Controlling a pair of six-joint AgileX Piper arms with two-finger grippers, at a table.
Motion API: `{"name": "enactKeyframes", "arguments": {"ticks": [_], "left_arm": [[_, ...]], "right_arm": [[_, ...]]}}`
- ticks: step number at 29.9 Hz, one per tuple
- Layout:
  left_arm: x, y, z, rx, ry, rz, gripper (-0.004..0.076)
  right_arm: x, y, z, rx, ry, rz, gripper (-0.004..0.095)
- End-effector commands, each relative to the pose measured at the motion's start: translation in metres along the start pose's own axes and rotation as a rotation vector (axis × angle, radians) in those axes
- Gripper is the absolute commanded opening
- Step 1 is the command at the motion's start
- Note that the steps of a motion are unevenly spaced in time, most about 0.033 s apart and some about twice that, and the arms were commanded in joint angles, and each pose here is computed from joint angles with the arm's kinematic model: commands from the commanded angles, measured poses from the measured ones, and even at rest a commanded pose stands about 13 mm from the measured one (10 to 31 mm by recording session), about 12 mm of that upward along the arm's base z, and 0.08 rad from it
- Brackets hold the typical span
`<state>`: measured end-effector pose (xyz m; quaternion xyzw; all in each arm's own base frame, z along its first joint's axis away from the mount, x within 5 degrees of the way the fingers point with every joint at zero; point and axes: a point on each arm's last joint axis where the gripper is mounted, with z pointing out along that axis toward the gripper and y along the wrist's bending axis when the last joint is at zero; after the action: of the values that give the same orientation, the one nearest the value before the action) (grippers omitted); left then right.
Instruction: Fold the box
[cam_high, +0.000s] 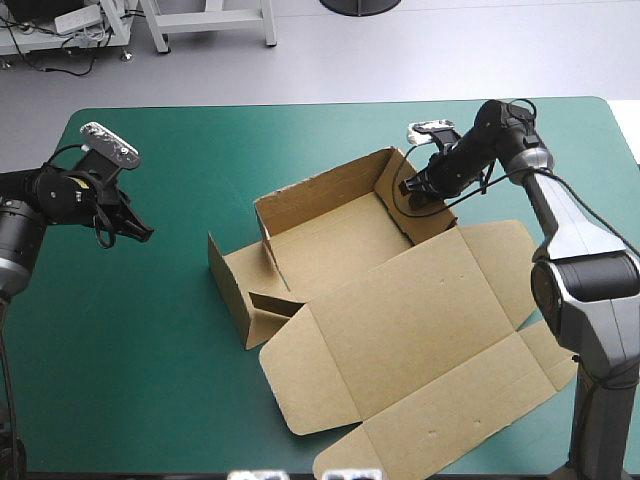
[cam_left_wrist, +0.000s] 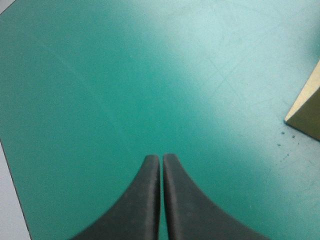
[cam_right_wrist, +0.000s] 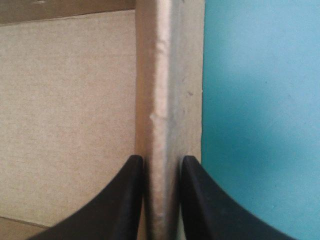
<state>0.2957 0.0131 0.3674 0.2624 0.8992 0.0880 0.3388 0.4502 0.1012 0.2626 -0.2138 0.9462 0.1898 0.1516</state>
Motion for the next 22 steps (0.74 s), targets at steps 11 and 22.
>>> {"name": "enactKeyframes", "arguments": {"ticks": [11,22], "left_arm": [[-0.017,0.007,-0.02,-0.066,-0.171,-0.064,0.0017],[-0.026,0.018,-0.017,-0.161,-0.277,-0.193,0.0017]], "right_arm": [[-0.026,0.027,-0.052,-0.066,-0.243,0.035,-0.0019],[-0.033,0.048,-0.18,0.076,-0.523,-0.018,-0.002]]}}
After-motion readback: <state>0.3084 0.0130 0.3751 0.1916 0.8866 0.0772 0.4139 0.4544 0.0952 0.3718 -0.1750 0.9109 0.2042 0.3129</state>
